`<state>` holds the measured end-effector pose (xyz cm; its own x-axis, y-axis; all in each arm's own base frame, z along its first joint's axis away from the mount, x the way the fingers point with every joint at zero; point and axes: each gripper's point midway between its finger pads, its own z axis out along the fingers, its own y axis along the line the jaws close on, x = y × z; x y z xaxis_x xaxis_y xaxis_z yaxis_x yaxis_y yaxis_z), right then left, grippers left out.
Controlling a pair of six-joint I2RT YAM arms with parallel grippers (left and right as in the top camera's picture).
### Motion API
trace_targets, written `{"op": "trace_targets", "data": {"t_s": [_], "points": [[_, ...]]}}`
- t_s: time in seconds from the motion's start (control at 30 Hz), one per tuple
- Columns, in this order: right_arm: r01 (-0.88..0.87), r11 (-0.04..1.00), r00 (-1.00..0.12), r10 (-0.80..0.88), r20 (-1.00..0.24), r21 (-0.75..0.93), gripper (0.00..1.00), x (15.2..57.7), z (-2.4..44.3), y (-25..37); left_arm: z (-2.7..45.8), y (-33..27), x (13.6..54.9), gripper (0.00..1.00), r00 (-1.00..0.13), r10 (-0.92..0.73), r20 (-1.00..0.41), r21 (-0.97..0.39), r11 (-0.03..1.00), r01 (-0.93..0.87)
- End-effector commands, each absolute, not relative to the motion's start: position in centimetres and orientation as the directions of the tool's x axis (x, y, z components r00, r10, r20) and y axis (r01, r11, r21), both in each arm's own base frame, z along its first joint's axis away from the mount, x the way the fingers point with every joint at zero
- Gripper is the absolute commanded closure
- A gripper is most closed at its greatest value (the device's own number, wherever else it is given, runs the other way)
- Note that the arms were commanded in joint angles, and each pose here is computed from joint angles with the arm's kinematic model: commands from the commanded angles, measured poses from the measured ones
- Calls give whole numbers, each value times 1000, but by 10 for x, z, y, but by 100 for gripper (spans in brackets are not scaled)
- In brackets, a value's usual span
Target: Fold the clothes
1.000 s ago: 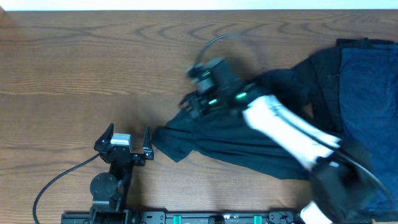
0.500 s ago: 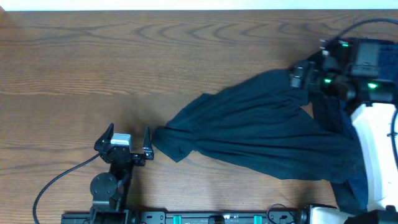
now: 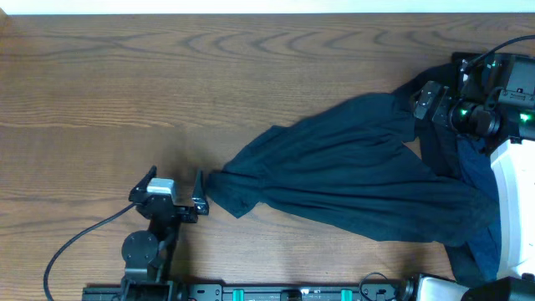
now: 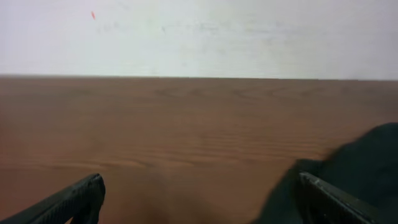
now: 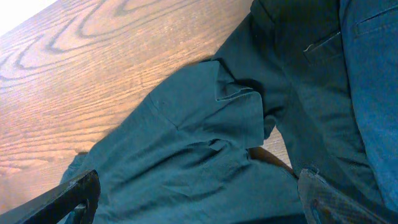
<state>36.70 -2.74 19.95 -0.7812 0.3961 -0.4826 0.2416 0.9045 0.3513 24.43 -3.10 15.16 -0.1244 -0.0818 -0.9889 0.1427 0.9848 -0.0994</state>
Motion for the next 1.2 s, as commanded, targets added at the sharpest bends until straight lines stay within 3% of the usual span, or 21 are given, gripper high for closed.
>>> {"op": "trace_targets", "data": {"t_s": [0.0, 0.17, 0.27, 0.6, 0.83, 1.03, 1.07, 1.1, 1.13, 1.17], "points": [[229, 910, -773, 386, -504, 347, 1, 368, 207, -30, 153, -67, 235, 2, -196, -191, -962, -248, 912, 326], [229, 910, -772, 386, -504, 347, 1, 368, 207, -31, 199, -77, 229, 2, -183, -248, -951, -302, 872, 386], [229, 910, -773, 386, -504, 347, 1, 368, 207, -30, 226, -77, 228, 2, -229, -266, -936, -336, 867, 369], [229, 910, -773, 386, -504, 347, 1, 368, 207, -30, 270, -79, 252, 2, -677, -176, -715, -402, 895, 192], [229, 910, -773, 386, -504, 347, 1, 368, 207, -30, 258, -80, 278, 2, -883, -79, -463, -383, 916, 119], [229, 910, -773, 386, -504, 347, 1, 368, 207, -30, 211, -82, 313, 0, -937, -75, -340, -383, 921, 65], [229, 910, -773, 386, -504, 347, 1, 368, 207, -30, 201, -82, 316, 30, -948, -75, -310, -385, 922, 53], [229, 910, -773, 386, -504, 347, 1, 368, 207, -30, 195, -84, 318, 70, -954, -73, -291, -391, 919, 49], [229, 910, -773, 386, -504, 347, 1, 368, 207, -30, 185, -88, 321, 89, -963, -67, -261, -399, 916, 45], [229, 910, -773, 386, -504, 347, 1, 368, 207, -30, 177, -91, 322, 94, -970, -62, -233, -400, 916, 38]]}}
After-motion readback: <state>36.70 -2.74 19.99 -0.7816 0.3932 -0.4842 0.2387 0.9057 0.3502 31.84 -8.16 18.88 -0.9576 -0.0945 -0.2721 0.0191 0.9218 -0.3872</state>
